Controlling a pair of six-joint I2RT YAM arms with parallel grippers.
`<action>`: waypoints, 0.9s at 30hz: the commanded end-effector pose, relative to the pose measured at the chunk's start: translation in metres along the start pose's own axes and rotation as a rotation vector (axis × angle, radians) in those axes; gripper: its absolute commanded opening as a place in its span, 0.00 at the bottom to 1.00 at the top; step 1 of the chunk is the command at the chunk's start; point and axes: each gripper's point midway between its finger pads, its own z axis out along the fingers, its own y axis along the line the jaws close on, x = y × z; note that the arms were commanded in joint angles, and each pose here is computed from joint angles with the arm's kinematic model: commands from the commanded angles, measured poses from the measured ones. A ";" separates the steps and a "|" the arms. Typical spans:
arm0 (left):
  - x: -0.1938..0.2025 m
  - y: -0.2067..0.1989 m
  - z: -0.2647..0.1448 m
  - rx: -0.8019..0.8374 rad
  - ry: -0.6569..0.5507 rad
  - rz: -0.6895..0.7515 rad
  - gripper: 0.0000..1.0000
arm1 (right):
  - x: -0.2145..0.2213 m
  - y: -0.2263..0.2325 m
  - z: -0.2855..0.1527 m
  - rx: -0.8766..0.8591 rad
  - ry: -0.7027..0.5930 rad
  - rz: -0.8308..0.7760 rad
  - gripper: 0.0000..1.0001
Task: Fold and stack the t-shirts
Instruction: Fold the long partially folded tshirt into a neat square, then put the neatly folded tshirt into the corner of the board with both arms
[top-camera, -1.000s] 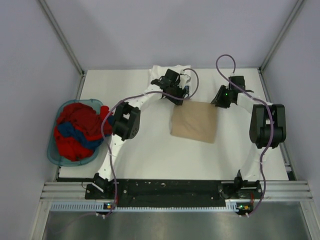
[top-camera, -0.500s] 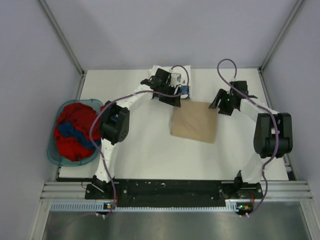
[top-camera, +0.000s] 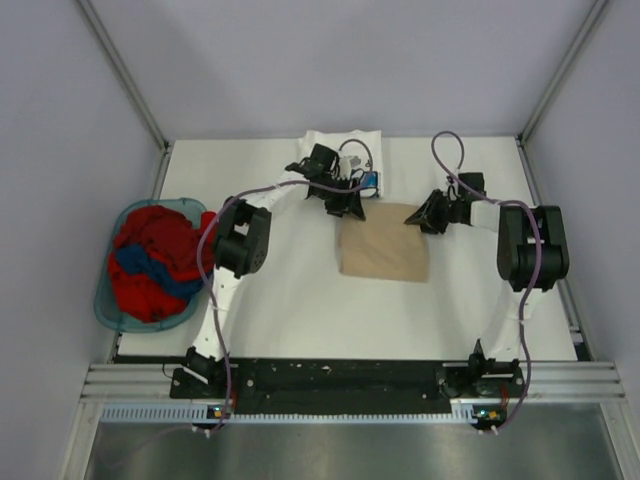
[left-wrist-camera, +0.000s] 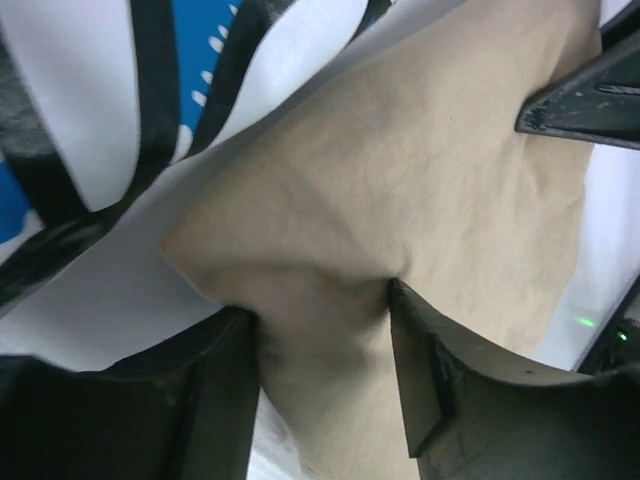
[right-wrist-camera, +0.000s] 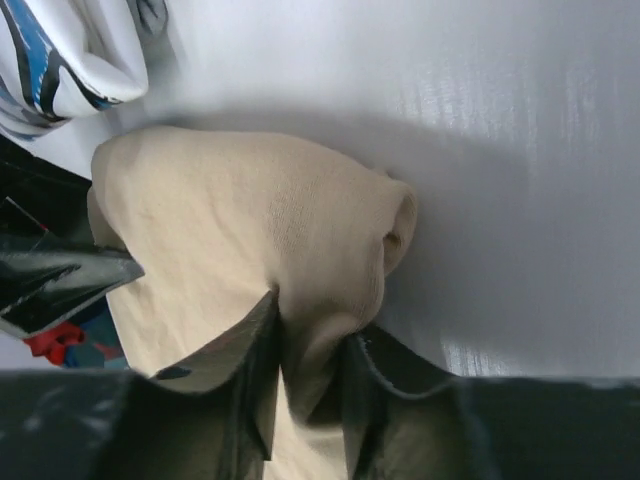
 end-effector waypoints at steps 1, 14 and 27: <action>0.017 -0.015 0.013 0.129 0.073 -0.072 0.47 | 0.004 0.005 0.003 -0.051 0.019 0.021 0.22; -0.016 -0.049 -0.066 0.136 -0.078 0.151 0.00 | -0.004 0.065 -0.036 -0.184 -0.120 -0.171 0.00; -0.063 -0.038 -0.141 -0.091 -0.250 0.479 0.00 | -0.034 0.154 -0.048 -0.281 -0.224 -0.322 0.00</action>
